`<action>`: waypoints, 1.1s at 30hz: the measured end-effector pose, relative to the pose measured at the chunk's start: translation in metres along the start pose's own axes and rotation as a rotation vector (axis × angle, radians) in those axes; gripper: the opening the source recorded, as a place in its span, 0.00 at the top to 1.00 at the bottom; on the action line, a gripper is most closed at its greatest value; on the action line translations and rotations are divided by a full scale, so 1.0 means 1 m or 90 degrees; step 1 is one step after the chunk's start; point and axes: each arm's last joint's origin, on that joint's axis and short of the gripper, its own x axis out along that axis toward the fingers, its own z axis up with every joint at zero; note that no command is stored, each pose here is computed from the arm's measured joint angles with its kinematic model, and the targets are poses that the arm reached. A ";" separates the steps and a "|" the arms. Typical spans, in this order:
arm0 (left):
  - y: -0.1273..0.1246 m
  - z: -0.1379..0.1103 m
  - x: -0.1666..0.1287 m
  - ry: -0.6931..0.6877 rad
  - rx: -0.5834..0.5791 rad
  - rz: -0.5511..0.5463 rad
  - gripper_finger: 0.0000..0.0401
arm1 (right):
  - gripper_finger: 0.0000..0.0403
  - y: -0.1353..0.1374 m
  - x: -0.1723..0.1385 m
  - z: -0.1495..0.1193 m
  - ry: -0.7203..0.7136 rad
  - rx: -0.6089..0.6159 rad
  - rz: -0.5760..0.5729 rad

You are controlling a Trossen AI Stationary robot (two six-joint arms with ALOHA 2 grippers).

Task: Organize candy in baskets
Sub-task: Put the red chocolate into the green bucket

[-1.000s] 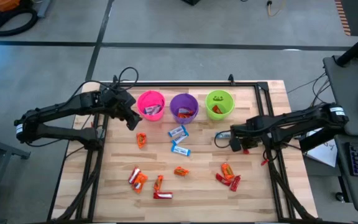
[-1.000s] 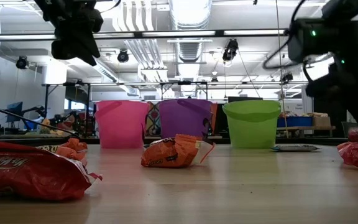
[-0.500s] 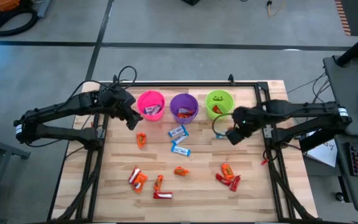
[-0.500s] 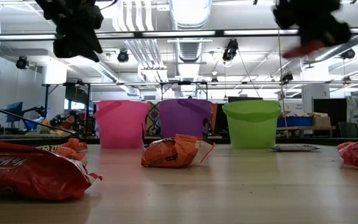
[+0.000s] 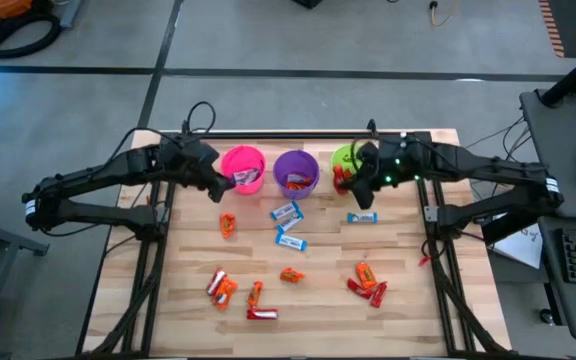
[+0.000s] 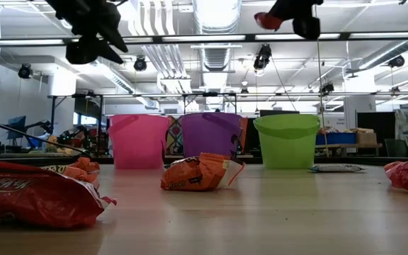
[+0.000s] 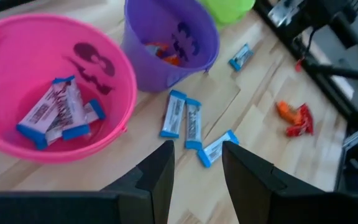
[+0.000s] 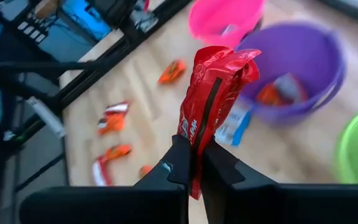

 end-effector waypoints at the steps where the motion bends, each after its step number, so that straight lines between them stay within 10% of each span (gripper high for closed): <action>1: -0.001 0.001 0.000 -0.007 -0.004 -0.005 0.70 | 0.97 -0.004 0.002 0.003 -0.014 -0.014 -0.008; 18: -0.012 0.017 -0.002 -0.109 -0.058 -0.081 0.70 | 0.97 -0.050 0.021 0.033 -0.104 -0.179 -0.155; 26: -0.012 0.018 -0.002 -0.114 -0.069 -0.082 0.70 | 0.97 -0.067 0.025 0.030 -0.088 -0.186 -0.194; 33: -0.010 0.019 -0.002 -0.143 -0.084 -0.046 0.70 | 0.97 -0.083 0.023 0.015 -0.012 -0.115 -0.366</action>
